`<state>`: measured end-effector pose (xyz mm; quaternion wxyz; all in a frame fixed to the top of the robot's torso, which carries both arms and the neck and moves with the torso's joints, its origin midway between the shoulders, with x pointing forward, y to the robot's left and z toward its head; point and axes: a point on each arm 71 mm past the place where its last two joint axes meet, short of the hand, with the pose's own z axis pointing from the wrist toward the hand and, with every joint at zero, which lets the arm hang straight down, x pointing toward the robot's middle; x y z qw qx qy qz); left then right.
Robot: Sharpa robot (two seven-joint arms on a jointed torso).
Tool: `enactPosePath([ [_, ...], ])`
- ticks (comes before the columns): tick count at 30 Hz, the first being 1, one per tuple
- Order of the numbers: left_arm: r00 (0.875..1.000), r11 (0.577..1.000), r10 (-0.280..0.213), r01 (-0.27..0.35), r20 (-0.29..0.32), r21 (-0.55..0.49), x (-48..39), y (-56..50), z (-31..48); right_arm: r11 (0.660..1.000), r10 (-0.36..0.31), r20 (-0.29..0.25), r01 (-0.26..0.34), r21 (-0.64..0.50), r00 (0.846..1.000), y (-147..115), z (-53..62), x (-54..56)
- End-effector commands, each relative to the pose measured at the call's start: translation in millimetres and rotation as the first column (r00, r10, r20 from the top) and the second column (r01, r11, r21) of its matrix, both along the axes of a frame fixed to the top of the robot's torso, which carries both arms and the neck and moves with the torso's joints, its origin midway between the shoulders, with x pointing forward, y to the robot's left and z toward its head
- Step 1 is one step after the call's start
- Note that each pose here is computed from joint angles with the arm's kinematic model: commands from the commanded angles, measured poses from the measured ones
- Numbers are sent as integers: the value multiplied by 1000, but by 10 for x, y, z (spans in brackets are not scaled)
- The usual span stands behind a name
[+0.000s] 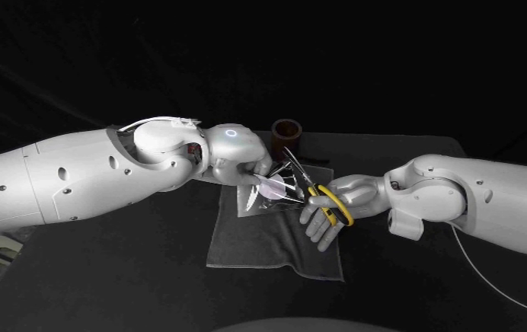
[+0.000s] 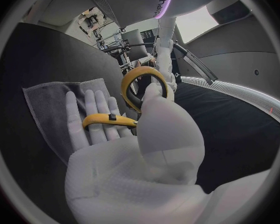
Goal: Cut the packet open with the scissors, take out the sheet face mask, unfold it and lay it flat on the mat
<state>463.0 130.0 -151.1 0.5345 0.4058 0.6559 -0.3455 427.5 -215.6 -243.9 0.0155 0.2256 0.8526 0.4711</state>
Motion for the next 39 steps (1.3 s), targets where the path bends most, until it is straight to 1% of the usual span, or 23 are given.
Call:
enactPosePath([
  [1,1000,1000,-11,11,-2,-3,-7,-14,4,1000,-12,12,11,19,1000,-16,22,32],
  [8,1000,1000,-8,8,-2,-1,4,-8,0,1000,-6,9,6,13,1000,-39,21,36],
  [18,1000,1000,-10,10,-3,0,5,-20,-2,1000,16,7,-16,10,1000,3,21,18],
  [26,1000,1000,-10,10,-3,0,5,-21,-2,1000,15,11,-15,-5,1000,-4,10,33],
  [31,1000,1000,-9,9,-3,0,6,-18,-2,1000,9,21,-8,-28,1000,-27,-5,52],
  [39,1000,1000,-5,5,-3,1,9,-6,-3,998,-25,46,27,-56,999,-100,-22,108],
])
